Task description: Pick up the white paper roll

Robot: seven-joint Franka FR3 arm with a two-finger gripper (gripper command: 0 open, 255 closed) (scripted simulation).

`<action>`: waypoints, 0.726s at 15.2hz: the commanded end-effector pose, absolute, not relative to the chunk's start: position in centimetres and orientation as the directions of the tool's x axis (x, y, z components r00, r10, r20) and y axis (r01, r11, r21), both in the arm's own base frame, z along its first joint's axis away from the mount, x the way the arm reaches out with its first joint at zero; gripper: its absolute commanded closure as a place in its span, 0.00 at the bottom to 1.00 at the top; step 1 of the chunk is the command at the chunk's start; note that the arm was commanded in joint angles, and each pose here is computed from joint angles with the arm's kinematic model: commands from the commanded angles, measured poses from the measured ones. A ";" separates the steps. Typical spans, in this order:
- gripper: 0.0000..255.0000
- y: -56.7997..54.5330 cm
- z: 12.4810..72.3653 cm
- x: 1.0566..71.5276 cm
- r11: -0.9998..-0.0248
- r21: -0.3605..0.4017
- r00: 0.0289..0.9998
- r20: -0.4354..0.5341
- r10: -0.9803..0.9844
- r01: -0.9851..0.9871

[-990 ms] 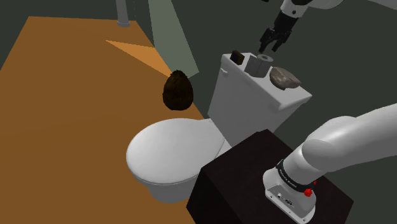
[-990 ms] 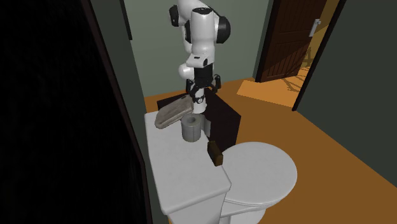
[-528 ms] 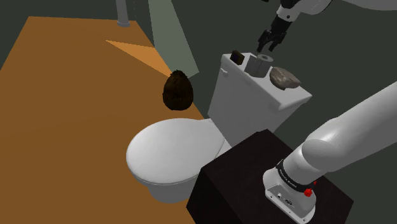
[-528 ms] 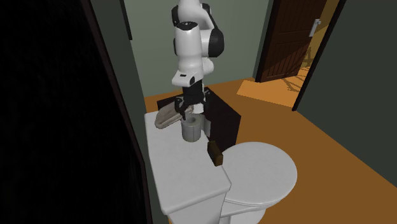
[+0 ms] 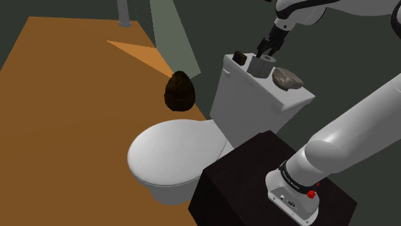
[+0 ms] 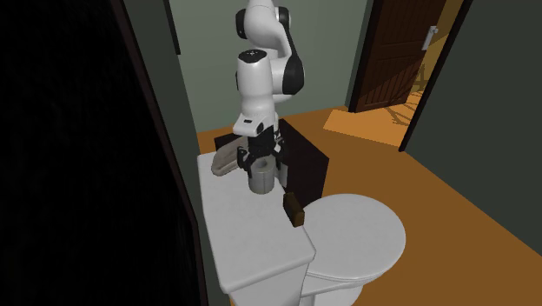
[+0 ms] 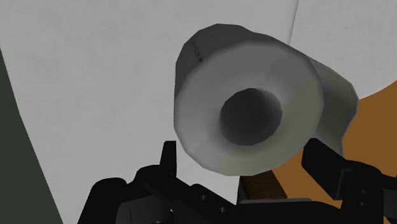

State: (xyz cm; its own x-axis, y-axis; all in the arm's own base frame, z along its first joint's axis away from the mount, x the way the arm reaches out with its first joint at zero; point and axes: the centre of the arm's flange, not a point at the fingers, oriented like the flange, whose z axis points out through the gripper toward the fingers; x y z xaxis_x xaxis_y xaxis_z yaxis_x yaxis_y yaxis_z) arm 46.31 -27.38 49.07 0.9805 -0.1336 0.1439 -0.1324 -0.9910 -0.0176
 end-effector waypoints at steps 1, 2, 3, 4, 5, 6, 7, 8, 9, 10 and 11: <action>0.00 -27.4 48.3 46.3 -0.991 -0.017 0.980 0.144 -0.134 -0.132; 0.00 -27.4 48.3 46.3 -0.991 -0.017 0.980 0.144 -0.134 -0.132; 1.00 -27.4 48.4 46.3 -0.991 -0.017 0.980 0.144 -0.134 -0.132; 1.00 -27.3 48.4 46.3 -0.991 -0.017 0.980 0.144 -0.134 -0.132; 1.00 -27.3 48.3 46.3 -0.991 -0.017 0.980 0.144 -0.134 -0.132; 1.00 -27.3 48.4 46.3 -0.991 -0.017 0.980 0.144 -0.134 -0.132; 1.00 -27.3 48.4 46.3 -0.991 -0.017 0.980 0.144 -0.134 -0.132; 1.00 -27.3 48.4 46.3 -0.991 -0.017 0.980 0.144 -0.134 -0.132; 1.00 -27.3 48.4 46.3 -0.991 -0.017 0.980 0.144 -0.134 -0.132; 1.00 -27.3 48.4 46.4 -0.991 -0.017 0.980 0.144 -0.134 -0.132; 1.00 -27.4 48.4 46.4 -0.991 -0.017 0.980 0.144 -0.134 -0.132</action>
State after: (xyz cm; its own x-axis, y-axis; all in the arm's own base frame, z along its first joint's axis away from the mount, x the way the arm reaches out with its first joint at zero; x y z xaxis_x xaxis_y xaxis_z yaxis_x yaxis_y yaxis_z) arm 46.36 -27.37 48.51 0.9799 -0.1337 0.1481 -0.1327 -0.9910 -0.0169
